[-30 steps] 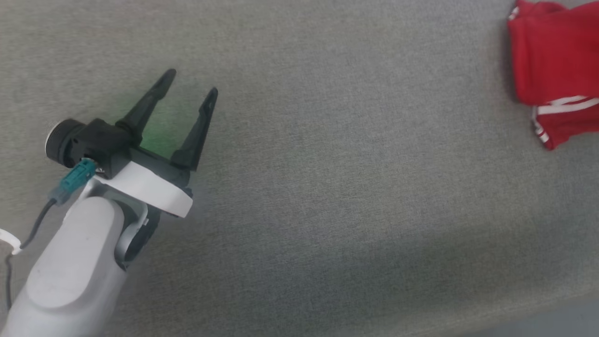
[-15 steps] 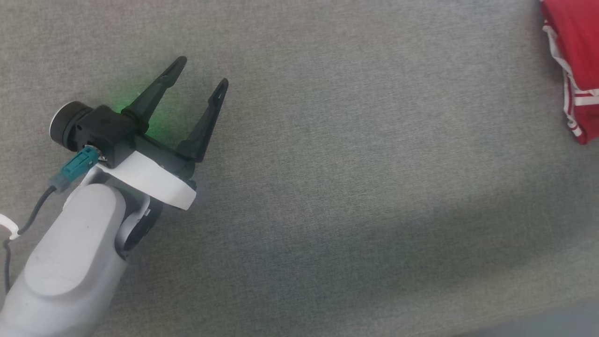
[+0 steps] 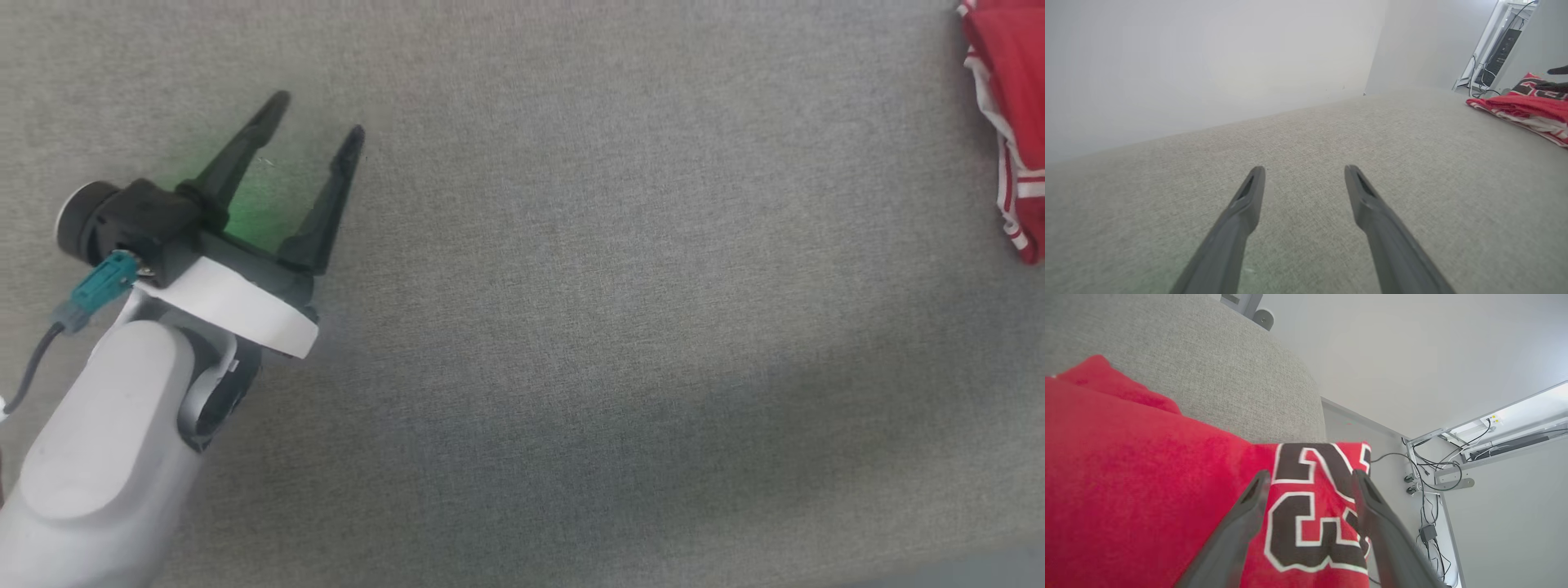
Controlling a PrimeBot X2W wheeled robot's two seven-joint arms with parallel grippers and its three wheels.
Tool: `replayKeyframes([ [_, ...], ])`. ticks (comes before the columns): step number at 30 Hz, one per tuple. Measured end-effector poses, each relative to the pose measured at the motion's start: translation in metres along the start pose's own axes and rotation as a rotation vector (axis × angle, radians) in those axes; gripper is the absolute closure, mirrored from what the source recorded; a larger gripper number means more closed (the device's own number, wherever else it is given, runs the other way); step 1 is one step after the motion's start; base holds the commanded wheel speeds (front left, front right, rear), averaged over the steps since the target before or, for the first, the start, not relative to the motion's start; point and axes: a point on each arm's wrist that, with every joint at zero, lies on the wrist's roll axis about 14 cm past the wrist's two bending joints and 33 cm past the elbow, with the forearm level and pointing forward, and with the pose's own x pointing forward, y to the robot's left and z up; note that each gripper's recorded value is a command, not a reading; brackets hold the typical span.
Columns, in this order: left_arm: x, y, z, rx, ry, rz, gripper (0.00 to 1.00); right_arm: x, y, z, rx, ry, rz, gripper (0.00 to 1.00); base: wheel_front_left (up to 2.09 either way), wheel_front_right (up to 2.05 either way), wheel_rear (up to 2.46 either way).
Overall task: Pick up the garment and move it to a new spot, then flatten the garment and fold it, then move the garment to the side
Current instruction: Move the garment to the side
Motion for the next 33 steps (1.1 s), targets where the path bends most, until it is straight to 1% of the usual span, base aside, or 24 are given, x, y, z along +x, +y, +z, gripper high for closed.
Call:
replayKeyframes([
  [1, -0.002, 0.002, 0.004, 0.000, -0.007, 0.010, 0.00, -0.001, 0.000, 0.002, -0.007, -0.006, 0.001, 0.00, 0.00, 0.00, 0.00],
  [5, -0.011, 0.010, 0.022, 0.003, -0.045, 0.056, 0.00, -0.008, -0.004, 0.017, 0.020, -0.067, -0.009, 0.00, 0.00, 0.00, 0.00],
  [9, -0.028, 0.020, 0.042, 0.029, -0.080, 0.111, 0.00, -0.016, -0.005, 0.037, 0.087, -0.154, -0.020, 0.00, 0.00, 0.00, 0.00],
  [12, -0.046, 0.025, 0.045, 0.044, -0.072, 0.160, 0.00, -0.025, 0.004, 0.046, 0.146, -0.200, -0.007, 0.00, 0.00, 0.00, 0.00],
  [15, -0.061, 0.031, 0.063, 0.066, -0.103, 0.204, 0.00, -0.037, 0.008, 0.058, 0.216, -0.257, -0.006, 0.00, 0.00, 0.00, 0.00],
  [17, -0.074, 0.030, 0.069, 0.071, -0.110, 0.228, 0.00, -0.046, 0.013, 0.065, 0.239, -0.294, 0.005, 0.00, 0.00, 0.00, 0.00],
  [18, -0.090, 0.033, 0.073, 0.067, -0.115, 0.266, 0.00, -0.058, 0.019, 0.077, 0.271, -0.353, 0.015, 0.00, 0.00, 0.00, 0.00],
  [19, -0.097, 0.034, 0.077, 0.072, -0.120, 0.280, 0.00, -0.065, 0.021, 0.081, 0.278, -0.380, 0.021, 0.00, 0.00, 0.00, 0.00],
  [21, -0.112, 0.036, 0.085, 0.093, -0.132, 0.309, 0.00, -0.079, 0.027, 0.083, 0.310, -0.414, 0.028, 0.00, 0.00, 0.00, 0.00],
  [25, -0.134, 0.033, 0.091, 0.097, -0.140, 0.339, 0.00, -0.101, 0.039, 0.081, 0.342, -0.450, 0.048, 0.00, 0.00, 0.00, 0.00],
  [33, -0.191, 0.037, 0.105, 0.113, -0.175, 0.463, 0.00, -0.151, 0.053, 0.086, 0.433, -0.558, 0.067, 0.00, 0.00, 0.00, 0.00],
])
